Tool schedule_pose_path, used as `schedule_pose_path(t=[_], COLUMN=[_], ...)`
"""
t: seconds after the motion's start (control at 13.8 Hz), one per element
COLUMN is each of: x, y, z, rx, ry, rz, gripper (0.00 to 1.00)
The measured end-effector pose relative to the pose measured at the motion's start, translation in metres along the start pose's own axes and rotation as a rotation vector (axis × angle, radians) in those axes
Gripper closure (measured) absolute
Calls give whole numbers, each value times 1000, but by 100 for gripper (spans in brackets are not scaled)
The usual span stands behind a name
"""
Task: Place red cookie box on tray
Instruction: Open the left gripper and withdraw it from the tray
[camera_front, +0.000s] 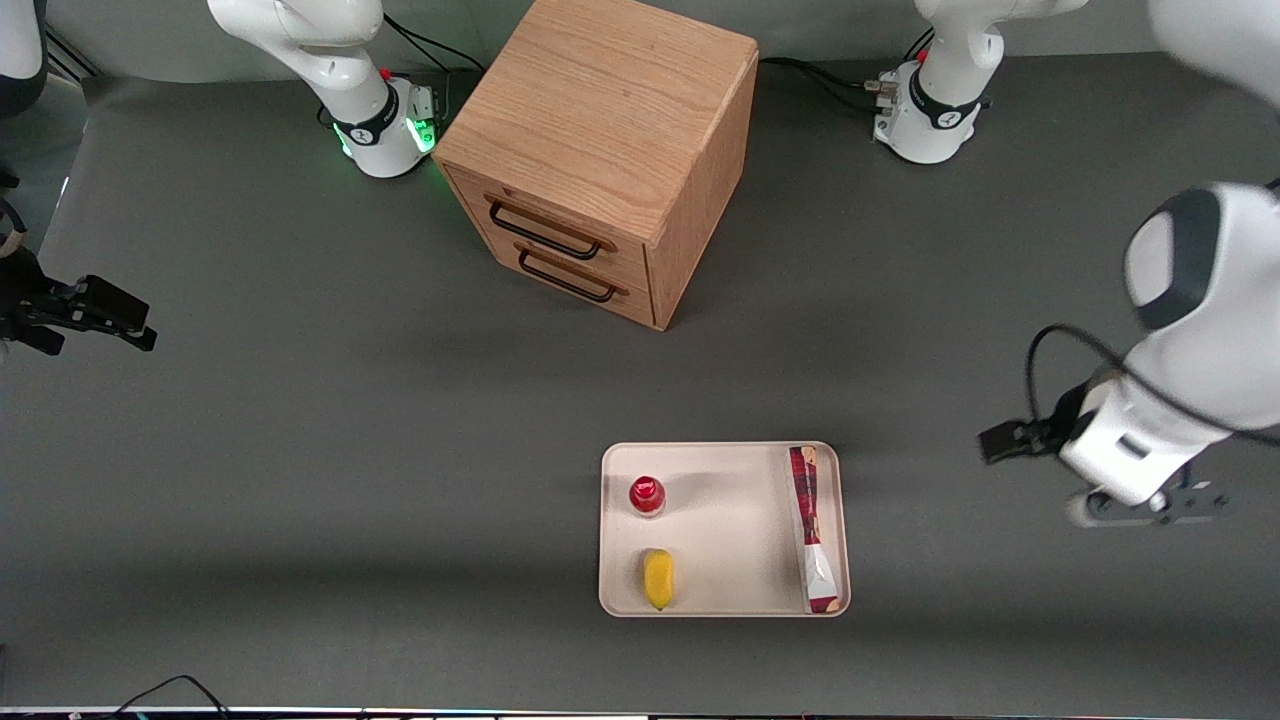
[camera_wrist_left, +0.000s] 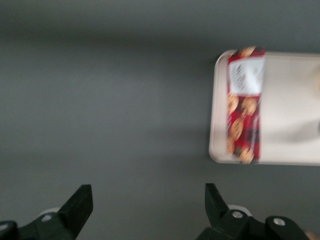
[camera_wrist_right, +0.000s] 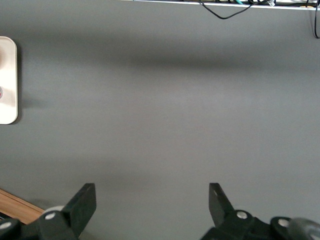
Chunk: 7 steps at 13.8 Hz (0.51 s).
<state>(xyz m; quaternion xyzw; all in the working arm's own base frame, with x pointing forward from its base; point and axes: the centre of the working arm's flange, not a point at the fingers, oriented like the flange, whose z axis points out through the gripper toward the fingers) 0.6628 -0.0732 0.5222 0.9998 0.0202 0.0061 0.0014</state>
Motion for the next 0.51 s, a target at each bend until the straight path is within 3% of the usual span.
schedule_pose_path(t=[0.29,0.51], x=[-61,-96], y=[-38,-41], z=[-34,-55], rx=[47,41], ry=[-9,-13], rz=[9,8], gripper=[0,0])
